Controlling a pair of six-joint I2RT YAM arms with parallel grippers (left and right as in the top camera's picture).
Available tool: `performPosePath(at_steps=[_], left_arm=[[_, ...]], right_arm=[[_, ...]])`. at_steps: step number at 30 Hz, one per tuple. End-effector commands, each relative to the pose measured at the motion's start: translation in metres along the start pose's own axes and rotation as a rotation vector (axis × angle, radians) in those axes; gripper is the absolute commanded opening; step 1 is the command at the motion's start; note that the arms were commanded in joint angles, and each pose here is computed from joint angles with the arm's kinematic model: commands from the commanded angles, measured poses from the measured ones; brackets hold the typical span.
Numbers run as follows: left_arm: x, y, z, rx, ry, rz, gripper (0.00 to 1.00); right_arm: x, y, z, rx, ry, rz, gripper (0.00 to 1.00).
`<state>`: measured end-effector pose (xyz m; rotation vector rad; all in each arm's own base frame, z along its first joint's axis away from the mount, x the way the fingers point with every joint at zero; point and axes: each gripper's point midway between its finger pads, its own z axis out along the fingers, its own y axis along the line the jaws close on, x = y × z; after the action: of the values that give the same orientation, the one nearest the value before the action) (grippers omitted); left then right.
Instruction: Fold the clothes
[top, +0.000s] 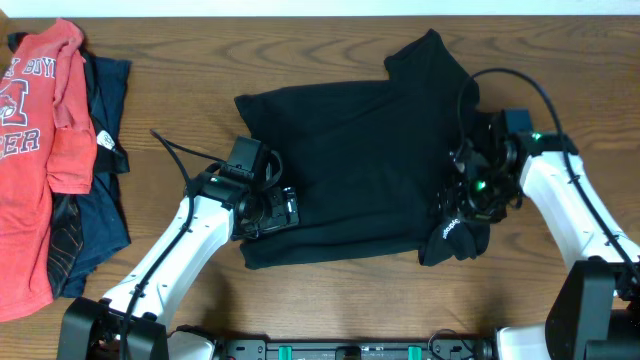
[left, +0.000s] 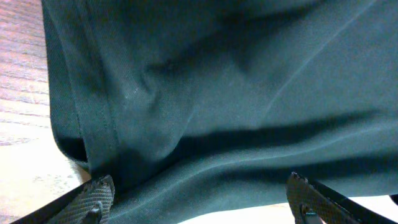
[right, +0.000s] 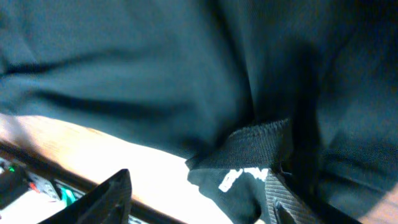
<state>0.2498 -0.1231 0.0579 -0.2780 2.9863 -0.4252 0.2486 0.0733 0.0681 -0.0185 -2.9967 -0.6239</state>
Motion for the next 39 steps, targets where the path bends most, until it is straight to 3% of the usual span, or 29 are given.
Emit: performPosePath(at_steps=[1, 4, 9, 12, 19, 25, 32, 35, 39], left_arm=[[0.000, -0.002, 0.000, 0.016, 0.004, 0.005, 0.90], [0.000, -0.003, 0.000, 0.017, 0.002, 0.005, 0.90], [0.000, -0.002, 0.000, 0.016, 0.006, 0.004, 0.90], [0.001, -0.002, 0.000, 0.016, 0.006, 0.005, 0.90], [0.001, -0.002, 0.000, 0.016, 0.006, 0.004, 0.90], [0.001, -0.002, 0.000, 0.016, 0.006, 0.004, 0.90], [0.000, -0.002, 0.000, 0.016, 0.006, 0.004, 0.90], [0.000, -0.002, 0.000, 0.016, 0.006, 0.005, 0.90], [0.000, -0.002, 0.000, 0.016, 0.005, 0.005, 0.90]], right_arm=[[0.010, 0.001, 0.011, -0.026, 0.017, 0.017, 0.64], [0.013, -0.002, 0.017, -0.020, 0.022, 0.032, 0.60], [0.013, -0.014, 0.026, 0.025, 0.008, 0.106, 0.66], [0.014, -0.022, 0.032, 0.051, -0.004, 0.160, 0.52], [0.009, -0.036, 0.033, 0.124, -0.038, 0.261, 0.01], [-0.012, -0.039, 0.018, 0.110, -0.113, 0.308, 0.01], [-0.035, -0.052, -0.052, 0.154, -0.275, 0.468, 0.01], [-0.032, -0.053, -0.070, 0.142, -0.318, 0.520, 0.01], [-0.009, -0.059, -0.071, 0.197, -0.262, 0.595, 0.01]])
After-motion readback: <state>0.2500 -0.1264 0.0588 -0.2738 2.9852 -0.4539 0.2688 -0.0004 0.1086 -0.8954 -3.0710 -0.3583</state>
